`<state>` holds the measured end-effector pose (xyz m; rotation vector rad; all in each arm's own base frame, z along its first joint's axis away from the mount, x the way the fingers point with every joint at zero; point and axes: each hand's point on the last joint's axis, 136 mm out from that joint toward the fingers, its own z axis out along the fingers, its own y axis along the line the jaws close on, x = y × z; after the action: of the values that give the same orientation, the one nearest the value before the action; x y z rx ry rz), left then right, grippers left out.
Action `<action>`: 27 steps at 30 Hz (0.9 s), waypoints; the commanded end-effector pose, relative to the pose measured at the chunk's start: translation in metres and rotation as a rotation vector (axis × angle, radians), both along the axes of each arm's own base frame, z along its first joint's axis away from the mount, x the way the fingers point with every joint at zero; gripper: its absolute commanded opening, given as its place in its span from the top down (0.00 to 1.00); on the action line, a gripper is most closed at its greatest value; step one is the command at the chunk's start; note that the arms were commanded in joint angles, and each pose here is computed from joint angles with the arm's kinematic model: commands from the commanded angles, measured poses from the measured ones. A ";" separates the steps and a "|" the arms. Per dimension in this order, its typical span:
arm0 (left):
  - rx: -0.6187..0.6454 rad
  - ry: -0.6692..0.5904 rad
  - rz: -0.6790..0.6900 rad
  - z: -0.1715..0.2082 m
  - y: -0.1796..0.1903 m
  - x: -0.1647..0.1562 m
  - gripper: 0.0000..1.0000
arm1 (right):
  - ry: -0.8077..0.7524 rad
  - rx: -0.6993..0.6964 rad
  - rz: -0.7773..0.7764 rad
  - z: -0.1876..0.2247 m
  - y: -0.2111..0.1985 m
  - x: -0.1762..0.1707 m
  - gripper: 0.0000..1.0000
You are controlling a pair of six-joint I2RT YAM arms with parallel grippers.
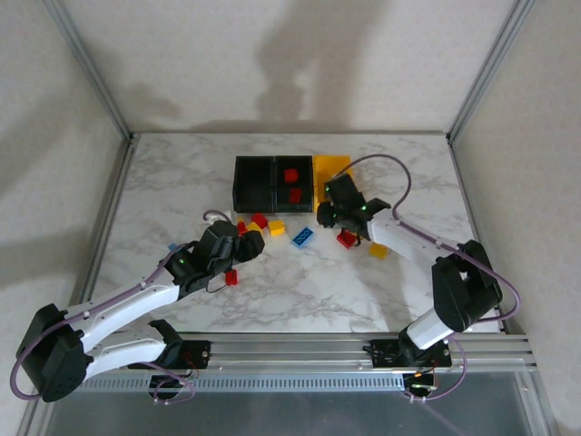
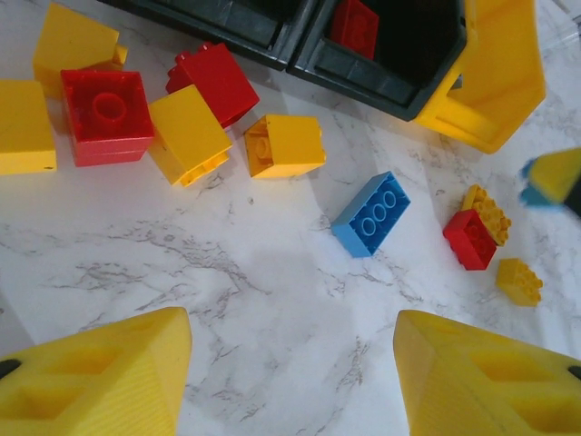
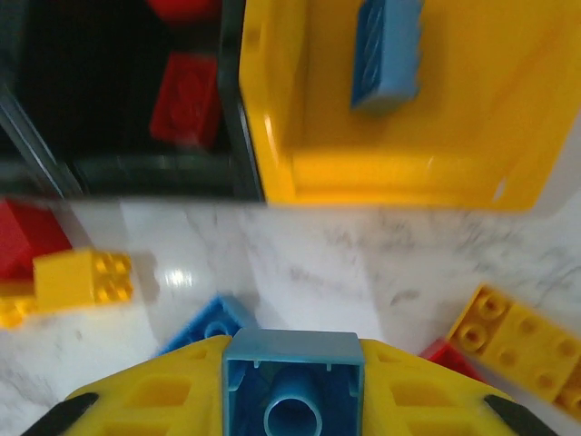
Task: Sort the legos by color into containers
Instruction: Pick up the lego from the center of the table, then place the lego in the container.
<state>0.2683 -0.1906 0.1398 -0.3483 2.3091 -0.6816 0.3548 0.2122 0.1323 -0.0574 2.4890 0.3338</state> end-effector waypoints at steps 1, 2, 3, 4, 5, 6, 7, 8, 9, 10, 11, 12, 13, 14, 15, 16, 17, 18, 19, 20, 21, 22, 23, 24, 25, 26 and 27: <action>-0.042 -0.040 0.003 0.018 -0.009 0.007 0.39 | -0.028 -0.019 -0.021 0.020 -0.016 0.017 0.74; -0.047 -0.047 0.007 0.021 -0.009 0.009 0.39 | -0.032 -0.018 -0.030 0.023 -0.019 0.024 0.73; -0.056 -0.053 0.004 0.024 -0.011 0.010 0.39 | -0.033 -0.016 -0.040 0.024 -0.021 0.031 0.73; -0.064 -0.059 0.005 0.028 -0.012 0.011 0.39 | -0.035 -0.014 -0.046 0.025 -0.022 0.039 0.73; -0.066 -0.063 0.005 0.030 -0.013 0.012 0.39 | -0.037 -0.012 -0.051 0.026 -0.023 0.045 0.73; -0.069 -0.067 0.003 0.032 -0.014 0.013 0.39 | -0.039 -0.010 -0.056 0.025 -0.023 0.052 0.73; -0.069 -0.069 0.004 0.034 -0.015 0.014 0.39 | -0.038 -0.009 -0.061 0.024 -0.024 0.059 0.73; -0.068 -0.071 0.004 0.035 -0.015 0.015 0.39 | -0.034 -0.009 -0.061 0.022 -0.023 0.066 0.73; -0.069 -0.070 0.003 0.035 -0.016 0.015 0.39 | -0.028 -0.010 -0.063 0.019 -0.023 0.074 0.73; -0.067 -0.069 0.001 0.035 -0.017 0.015 0.39 | -0.022 -0.012 -0.065 0.015 -0.022 0.081 0.73; -0.066 -0.068 0.002 0.035 -0.017 0.016 0.39 | -0.016 -0.010 -0.065 0.013 -0.021 0.087 0.73; -0.065 -0.065 0.004 0.034 -0.017 0.016 0.39 | -0.005 -0.009 -0.063 0.008 -0.019 0.093 0.73; -0.062 -0.063 0.006 0.033 -0.016 0.016 0.39 | 0.002 -0.006 -0.062 0.004 -0.018 0.098 0.73; -0.059 -0.060 0.008 0.033 -0.015 0.016 0.39 | 0.009 -0.002 -0.060 0.001 -0.016 0.103 0.73; -0.057 -0.058 0.012 0.032 -0.014 0.015 0.39 | 0.017 0.002 -0.060 -0.004 -0.014 0.107 0.72; -0.054 -0.058 0.011 0.031 -0.014 0.015 0.39 | 0.024 0.002 -0.061 -0.007 -0.014 0.110 0.72; -0.053 -0.055 0.014 0.030 -0.013 0.015 0.39 | 0.032 0.010 -0.052 -0.011 -0.010 0.112 0.72; -0.051 -0.055 0.016 0.029 -0.012 0.015 0.39 | 0.036 0.021 -0.045 -0.014 -0.007 0.115 0.71; -0.051 -0.054 0.016 0.029 -0.012 0.014 0.39 | 0.041 0.025 -0.042 -0.018 -0.004 0.117 0.71; -0.048 -0.052 0.018 0.029 -0.012 0.014 0.39 | 0.047 0.029 -0.041 -0.021 -0.003 0.119 0.70; -0.045 -0.052 0.018 0.028 -0.011 0.014 0.39 | 0.051 0.031 -0.043 -0.024 -0.001 0.122 0.69; -0.043 -0.052 0.020 0.028 -0.011 0.014 0.39 | 0.056 0.030 -0.045 -0.028 -0.001 0.123 0.68; -0.039 -0.050 0.019 0.028 -0.011 0.014 0.39 | 0.061 0.029 -0.050 -0.032 0.000 0.125 0.67; -0.036 -0.048 0.021 0.027 -0.010 0.014 0.39 | 0.067 0.028 -0.052 -0.035 0.000 0.126 0.66; -0.032 -0.047 0.020 0.026 -0.010 0.014 0.39 | 0.072 0.027 -0.052 -0.038 0.000 0.127 0.65; -0.025 -0.044 0.021 0.024 -0.009 0.014 0.39 | 0.074 0.025 -0.057 -0.040 0.000 0.129 0.64; -0.024 -0.042 0.022 0.024 -0.009 0.014 0.39 | 0.075 0.025 -0.060 -0.041 -0.001 0.131 0.63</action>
<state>0.2809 -0.1996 0.1614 -0.3542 2.2586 -0.7158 0.4769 0.2103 0.0910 0.0255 2.5572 0.3337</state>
